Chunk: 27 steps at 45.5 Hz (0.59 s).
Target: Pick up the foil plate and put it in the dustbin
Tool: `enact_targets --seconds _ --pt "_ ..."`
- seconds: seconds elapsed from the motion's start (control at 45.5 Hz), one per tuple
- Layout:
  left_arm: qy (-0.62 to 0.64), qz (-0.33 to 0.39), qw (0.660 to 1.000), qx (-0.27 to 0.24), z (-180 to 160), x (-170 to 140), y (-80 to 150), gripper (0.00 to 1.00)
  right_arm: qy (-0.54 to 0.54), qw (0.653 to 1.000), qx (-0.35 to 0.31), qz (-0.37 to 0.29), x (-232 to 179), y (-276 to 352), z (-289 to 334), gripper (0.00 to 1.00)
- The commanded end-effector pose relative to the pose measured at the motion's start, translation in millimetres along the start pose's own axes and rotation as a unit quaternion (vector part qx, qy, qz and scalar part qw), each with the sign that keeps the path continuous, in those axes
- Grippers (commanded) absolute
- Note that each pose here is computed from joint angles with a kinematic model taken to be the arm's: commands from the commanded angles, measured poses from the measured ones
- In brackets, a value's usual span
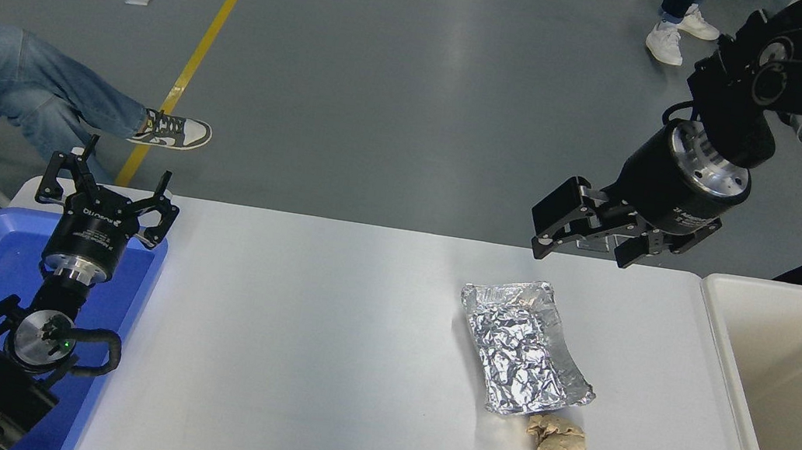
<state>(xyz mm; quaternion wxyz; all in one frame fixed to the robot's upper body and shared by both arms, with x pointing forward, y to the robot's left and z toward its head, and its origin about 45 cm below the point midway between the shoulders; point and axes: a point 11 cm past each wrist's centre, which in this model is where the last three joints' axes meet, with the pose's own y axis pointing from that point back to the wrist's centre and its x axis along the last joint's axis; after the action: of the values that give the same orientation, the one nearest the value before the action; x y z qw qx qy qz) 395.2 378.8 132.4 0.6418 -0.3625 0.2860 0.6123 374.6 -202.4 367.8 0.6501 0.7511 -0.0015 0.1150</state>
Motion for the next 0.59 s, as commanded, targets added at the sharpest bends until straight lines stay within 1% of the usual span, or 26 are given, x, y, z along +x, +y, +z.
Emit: enact_targets --seconds 0.0,0.11,0.242,0.264,0.308,0.44,0.484,0.571 --pt "0.005 0.0 1.0 -0.006 2 0 -1 1.0 0.001 1.0 -0.013 -0.018 -2 -17 6 1.0" --pt "0.002 0.0 1.0 -0.004 1 0 0 1.0 0.007 1.0 -0.018 -0.024 2 -32 2 1.0" --pt "0.001 -0.001 1.0 -0.003 1 0 0 1.0 0.021 0.999 -0.026 0.026 22 -70 -3 1.0" --pt "0.002 -0.001 1.0 -0.003 1 0 0 1.0 0.025 0.999 -0.028 0.036 26 -86 -4 1.0" --pt "0.001 -0.001 1.0 -0.003 1 0 0 1.0 0.025 0.998 -0.03 0.041 28 -101 -2 1.0" --pt "0.001 -0.001 1.0 -0.003 1 0 0 1.0 0.036 0.996 -0.052 0.055 29 -149 20 1.0" --pt "0.002 -0.001 1.0 -0.003 1 0 0 1.0 0.042 0.995 -0.068 0.061 24 -173 38 1.0" --pt "0.002 -0.001 1.0 -0.003 1 0 0 1.0 0.042 0.992 -0.087 0.077 19 -198 62 1.0"
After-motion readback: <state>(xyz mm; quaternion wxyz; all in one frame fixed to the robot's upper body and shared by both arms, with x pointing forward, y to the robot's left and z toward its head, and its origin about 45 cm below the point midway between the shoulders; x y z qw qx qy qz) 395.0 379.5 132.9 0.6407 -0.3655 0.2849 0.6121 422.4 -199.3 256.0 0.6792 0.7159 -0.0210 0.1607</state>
